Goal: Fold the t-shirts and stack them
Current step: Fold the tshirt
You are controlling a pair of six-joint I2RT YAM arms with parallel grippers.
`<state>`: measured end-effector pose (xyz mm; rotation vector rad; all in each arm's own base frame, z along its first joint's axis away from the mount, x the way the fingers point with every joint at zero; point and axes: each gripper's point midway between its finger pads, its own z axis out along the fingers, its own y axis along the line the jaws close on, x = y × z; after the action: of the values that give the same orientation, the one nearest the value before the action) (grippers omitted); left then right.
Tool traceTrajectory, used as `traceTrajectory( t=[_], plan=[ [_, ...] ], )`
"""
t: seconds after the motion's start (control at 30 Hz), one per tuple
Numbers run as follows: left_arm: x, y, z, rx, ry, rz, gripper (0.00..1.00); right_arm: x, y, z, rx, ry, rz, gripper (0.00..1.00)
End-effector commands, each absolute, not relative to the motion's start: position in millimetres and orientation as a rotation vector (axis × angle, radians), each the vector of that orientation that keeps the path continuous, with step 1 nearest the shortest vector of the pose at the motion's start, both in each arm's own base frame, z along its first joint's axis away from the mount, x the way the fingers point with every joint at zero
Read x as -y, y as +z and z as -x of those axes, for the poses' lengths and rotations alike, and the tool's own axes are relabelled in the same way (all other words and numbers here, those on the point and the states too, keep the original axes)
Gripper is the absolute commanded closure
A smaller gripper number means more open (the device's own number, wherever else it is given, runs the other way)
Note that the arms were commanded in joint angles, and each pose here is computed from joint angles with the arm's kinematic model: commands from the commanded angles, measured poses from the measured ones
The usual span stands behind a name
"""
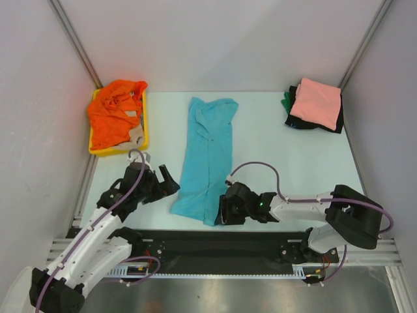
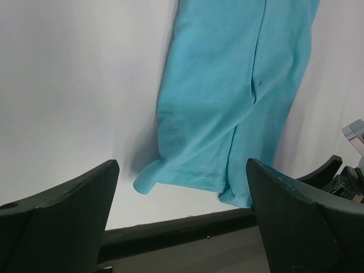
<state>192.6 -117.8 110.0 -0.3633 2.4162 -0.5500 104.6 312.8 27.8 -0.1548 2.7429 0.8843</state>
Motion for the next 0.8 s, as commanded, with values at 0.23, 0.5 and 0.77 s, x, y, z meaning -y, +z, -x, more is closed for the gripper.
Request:
traceTrajectory(
  t=[0.23,0.5,0.77],
  plan=[
    [125.7,102.2,-198.6,-2.412,-0.561,0.364,0.0,-302.3,11.0,-102.0,-2.776,0.817,0.176,0.82],
    [125.9,100.1,-199.1,-2.41,-0.542,0.353,0.0,-263.2,11.7,-107.9,-2.783,0.657,0.122,1.0],
    [141.9,72.8,-181.5,-2.487,-0.555,0.31,0.0,-234.7,8.5,-103.3,-2.774,0.636,0.07,1.0]
  ],
)
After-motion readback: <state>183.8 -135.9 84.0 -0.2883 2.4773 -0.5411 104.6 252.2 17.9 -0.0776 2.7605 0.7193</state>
